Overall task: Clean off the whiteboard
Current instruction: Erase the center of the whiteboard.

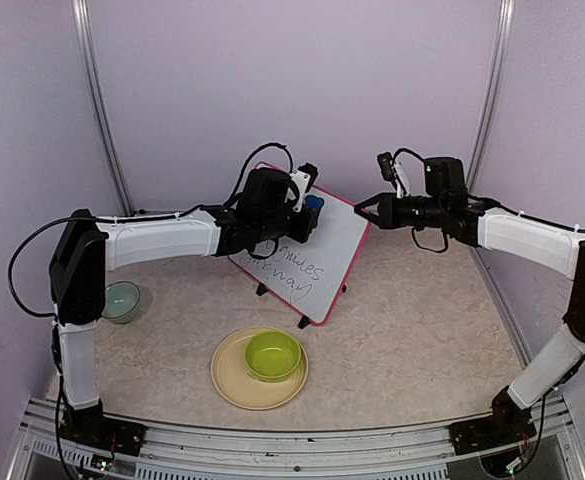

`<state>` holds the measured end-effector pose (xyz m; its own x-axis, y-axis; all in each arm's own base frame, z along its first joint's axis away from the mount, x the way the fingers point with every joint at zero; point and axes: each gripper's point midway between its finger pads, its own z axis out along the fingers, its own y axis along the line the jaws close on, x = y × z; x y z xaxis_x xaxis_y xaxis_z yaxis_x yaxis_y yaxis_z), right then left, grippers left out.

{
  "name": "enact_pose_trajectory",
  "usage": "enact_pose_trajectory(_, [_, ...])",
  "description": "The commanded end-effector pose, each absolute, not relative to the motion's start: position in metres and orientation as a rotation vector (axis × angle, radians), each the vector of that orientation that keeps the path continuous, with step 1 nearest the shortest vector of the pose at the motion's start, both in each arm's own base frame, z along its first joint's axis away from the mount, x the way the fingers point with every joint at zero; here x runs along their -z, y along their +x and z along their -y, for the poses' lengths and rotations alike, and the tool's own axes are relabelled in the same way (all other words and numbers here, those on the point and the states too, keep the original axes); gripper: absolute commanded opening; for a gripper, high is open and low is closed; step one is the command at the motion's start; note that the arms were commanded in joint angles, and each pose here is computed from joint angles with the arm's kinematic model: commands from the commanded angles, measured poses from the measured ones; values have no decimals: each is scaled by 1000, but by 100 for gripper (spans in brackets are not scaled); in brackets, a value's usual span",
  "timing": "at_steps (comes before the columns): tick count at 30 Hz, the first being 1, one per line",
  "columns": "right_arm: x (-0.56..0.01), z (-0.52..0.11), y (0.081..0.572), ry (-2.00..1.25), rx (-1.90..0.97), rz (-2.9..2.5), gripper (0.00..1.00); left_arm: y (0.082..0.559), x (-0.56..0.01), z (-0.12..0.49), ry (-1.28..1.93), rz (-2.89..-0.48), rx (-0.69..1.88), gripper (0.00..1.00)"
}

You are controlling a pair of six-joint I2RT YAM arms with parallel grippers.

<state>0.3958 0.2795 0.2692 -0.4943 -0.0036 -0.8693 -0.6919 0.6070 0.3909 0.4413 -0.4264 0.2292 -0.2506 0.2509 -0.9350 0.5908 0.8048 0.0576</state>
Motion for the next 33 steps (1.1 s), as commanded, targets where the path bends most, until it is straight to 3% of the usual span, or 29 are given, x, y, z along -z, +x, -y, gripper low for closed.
enact_pose_trajectory(1, [-270,-308,351,-775,-1114,-1886,0,445,-227,418,629,-1851,304,4])
enact_pose_trajectory(25, [-269,-307,351,-776,-1107,-1889,0,575,-204,272,368,-1961,23,4])
enact_pose_trajectory(33, [-268,-307,352,-775,-1106,-1892,0,573,-221,291,444,-1902,4,4])
